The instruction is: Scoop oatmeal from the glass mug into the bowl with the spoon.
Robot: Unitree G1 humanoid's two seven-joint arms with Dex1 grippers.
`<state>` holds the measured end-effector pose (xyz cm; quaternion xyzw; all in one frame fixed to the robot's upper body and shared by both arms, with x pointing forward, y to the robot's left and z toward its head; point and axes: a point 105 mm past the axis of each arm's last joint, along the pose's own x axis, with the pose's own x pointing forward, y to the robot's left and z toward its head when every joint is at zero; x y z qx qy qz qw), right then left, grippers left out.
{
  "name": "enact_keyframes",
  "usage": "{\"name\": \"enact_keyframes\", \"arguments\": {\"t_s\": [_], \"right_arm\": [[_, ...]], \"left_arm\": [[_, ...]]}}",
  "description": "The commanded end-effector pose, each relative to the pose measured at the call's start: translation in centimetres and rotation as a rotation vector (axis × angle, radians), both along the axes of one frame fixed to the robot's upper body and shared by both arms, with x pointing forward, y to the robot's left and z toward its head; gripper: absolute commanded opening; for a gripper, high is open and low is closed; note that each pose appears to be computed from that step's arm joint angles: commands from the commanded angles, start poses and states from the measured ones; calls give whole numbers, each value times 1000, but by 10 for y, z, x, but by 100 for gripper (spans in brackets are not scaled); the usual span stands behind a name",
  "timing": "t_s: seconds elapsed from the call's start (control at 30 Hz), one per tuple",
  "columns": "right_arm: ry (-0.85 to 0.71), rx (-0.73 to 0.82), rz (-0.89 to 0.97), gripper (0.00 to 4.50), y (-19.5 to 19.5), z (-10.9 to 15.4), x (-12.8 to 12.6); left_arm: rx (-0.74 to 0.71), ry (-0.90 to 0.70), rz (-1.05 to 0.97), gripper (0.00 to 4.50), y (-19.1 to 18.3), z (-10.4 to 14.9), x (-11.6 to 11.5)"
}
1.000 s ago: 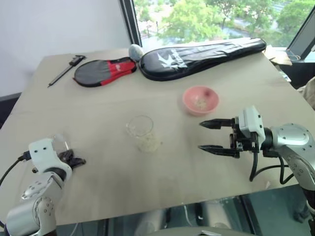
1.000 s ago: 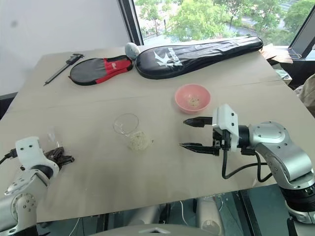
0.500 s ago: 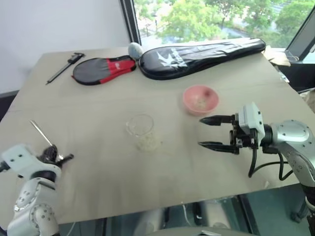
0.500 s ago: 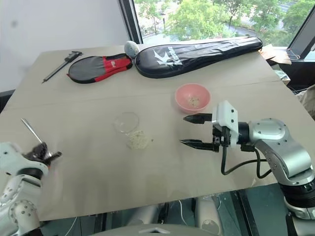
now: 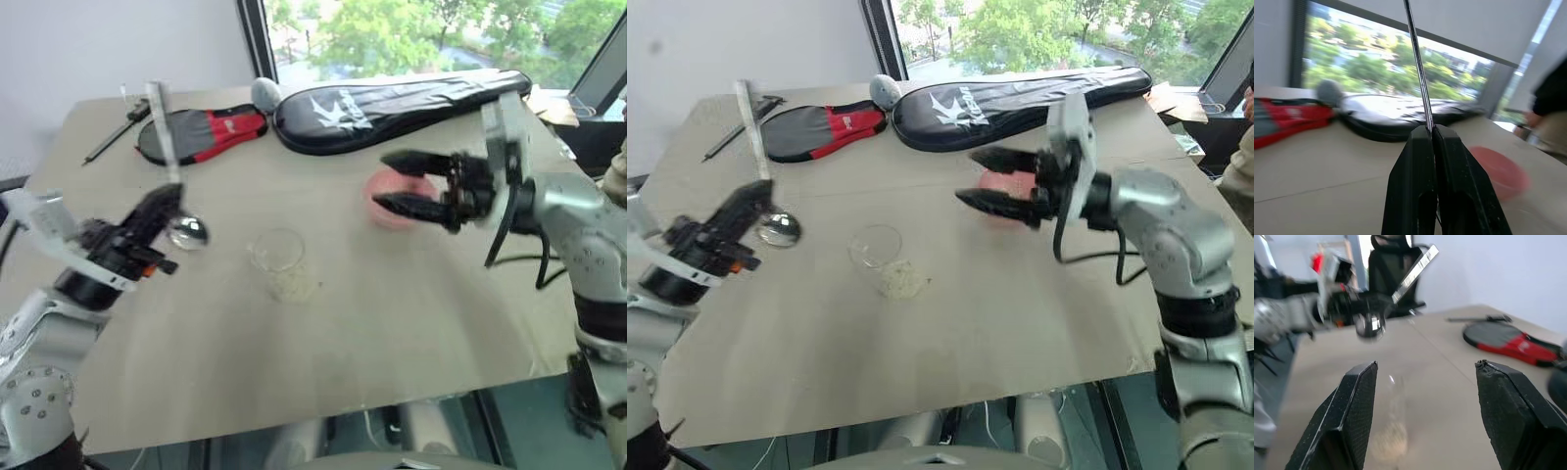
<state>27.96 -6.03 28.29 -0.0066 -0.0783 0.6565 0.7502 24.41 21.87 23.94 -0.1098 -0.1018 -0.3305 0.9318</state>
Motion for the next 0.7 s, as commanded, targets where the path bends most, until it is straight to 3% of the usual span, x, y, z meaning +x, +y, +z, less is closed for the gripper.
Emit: {"name": "enact_keyframes", "arguments": {"t_s": [0.03,0.3,0.67,0.7], "right_arm": [[43,40,63,321,7,17,-4],[245,111,233,321,44,25,-9],[286,91,339,321,57,23,-26],[287,85,346,295,58,22,-28]], "left_arm": [[47,12,-211,2,-23,7,-12],[155,94,-611,2,-62,5,-29],[174,92,-659,2,-68,-2,-22],[174,92,-659,0,-68,-2,-21]]}}
